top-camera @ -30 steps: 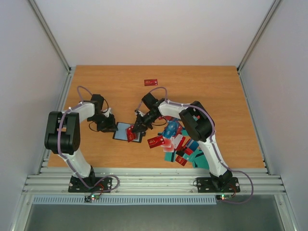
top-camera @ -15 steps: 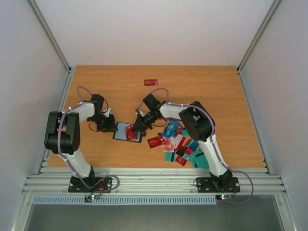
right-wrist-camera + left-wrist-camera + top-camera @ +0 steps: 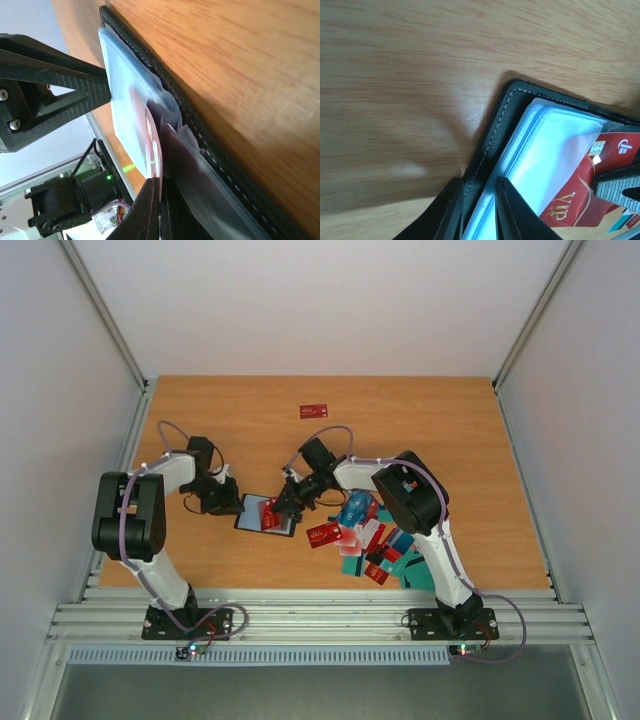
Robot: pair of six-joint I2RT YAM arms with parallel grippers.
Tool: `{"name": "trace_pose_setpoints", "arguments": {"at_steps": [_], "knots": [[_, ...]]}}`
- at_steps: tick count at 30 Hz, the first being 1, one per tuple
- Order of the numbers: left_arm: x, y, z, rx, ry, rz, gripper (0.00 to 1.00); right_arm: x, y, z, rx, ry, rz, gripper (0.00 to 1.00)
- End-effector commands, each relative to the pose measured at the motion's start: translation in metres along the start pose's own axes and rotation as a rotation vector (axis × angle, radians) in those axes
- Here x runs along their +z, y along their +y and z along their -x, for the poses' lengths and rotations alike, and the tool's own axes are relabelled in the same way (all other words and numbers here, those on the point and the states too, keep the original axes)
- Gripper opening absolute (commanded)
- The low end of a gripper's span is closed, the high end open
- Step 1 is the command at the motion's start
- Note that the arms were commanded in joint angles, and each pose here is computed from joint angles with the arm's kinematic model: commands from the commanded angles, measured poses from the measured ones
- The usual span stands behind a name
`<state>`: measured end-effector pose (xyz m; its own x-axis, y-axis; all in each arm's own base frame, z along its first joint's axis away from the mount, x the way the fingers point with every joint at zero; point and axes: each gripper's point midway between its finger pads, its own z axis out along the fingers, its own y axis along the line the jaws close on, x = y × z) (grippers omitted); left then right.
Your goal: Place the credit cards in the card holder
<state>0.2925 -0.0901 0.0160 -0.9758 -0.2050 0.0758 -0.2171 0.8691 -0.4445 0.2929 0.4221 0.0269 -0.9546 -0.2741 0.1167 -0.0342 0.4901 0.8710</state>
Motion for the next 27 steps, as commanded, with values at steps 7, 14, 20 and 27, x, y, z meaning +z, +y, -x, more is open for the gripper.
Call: {"name": "trace_pose_setpoints", "arguments": {"at_steps": [7, 14, 20, 27], "knots": [[0.025, 0.014, -0.03, -0.076, 0.109, 0.019, 0.2, -0.004, -0.015, 0.014, 0.02, -0.1, -0.093, 0.01], [0.029, 0.015, -0.036, -0.126, 0.114, 0.006, 0.2, -0.003, -0.019, 0.013, 0.033, -0.119, -0.092, 0.01], [0.036, 0.014, -0.044, -0.176, 0.126, -0.032, 0.2, -0.002, -0.02, 0.016, 0.043, -0.129, -0.081, 0.01], [0.037, 0.012, -0.043, -0.203, 0.111, -0.05, 0.2, 0.002, -0.019, 0.01, 0.035, -0.11, -0.083, 0.01]]}}
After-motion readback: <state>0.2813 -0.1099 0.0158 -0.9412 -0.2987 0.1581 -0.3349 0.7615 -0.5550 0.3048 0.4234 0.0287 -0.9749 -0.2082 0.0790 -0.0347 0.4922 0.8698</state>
